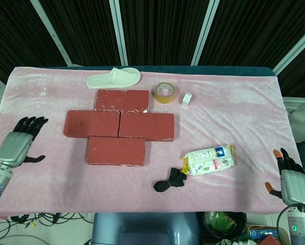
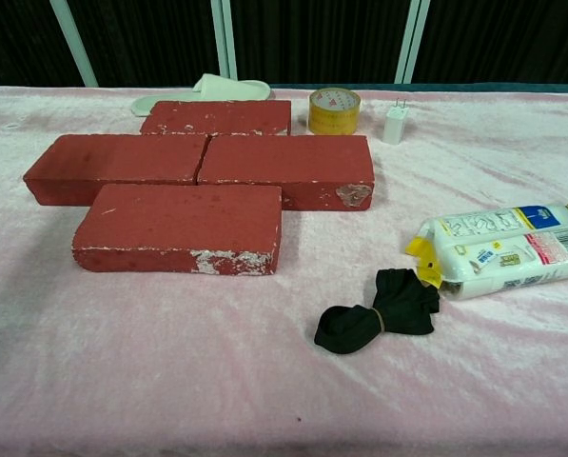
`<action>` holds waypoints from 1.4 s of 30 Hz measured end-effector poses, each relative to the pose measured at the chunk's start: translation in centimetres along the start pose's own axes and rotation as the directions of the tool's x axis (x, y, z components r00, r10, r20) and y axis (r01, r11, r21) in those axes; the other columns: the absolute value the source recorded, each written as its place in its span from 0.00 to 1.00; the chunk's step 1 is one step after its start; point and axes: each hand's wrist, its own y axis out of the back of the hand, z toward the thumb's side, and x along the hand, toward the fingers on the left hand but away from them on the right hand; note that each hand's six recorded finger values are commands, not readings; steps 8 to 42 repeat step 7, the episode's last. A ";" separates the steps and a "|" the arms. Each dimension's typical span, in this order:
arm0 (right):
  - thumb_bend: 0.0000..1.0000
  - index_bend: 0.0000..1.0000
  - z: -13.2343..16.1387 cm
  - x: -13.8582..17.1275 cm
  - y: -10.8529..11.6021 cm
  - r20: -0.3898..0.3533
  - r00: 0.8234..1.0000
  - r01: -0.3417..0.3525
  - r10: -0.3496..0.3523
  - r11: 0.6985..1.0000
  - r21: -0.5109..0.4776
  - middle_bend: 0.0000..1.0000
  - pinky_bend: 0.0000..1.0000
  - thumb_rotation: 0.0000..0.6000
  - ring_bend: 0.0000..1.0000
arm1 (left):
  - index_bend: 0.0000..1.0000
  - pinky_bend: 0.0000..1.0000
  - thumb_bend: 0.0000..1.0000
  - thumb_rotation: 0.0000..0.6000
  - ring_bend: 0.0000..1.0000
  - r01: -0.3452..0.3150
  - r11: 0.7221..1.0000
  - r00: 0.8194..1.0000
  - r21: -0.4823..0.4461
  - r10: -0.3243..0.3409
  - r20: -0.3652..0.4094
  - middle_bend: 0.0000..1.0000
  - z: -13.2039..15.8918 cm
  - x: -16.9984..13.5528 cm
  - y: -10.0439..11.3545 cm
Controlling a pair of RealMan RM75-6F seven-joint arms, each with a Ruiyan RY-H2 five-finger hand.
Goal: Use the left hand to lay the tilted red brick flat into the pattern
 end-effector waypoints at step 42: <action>0.15 0.08 0.0 0.1 0.1 -0.005 1.000 0.007 -0.007 1.000 0.005 0.01 0.20 1.00 0.12 | 0.02 0.00 0.00 1.00 0.00 -0.017 0.997 0.998 -0.075 0.013 -0.054 0.03 -2.7 -6.1 -1.5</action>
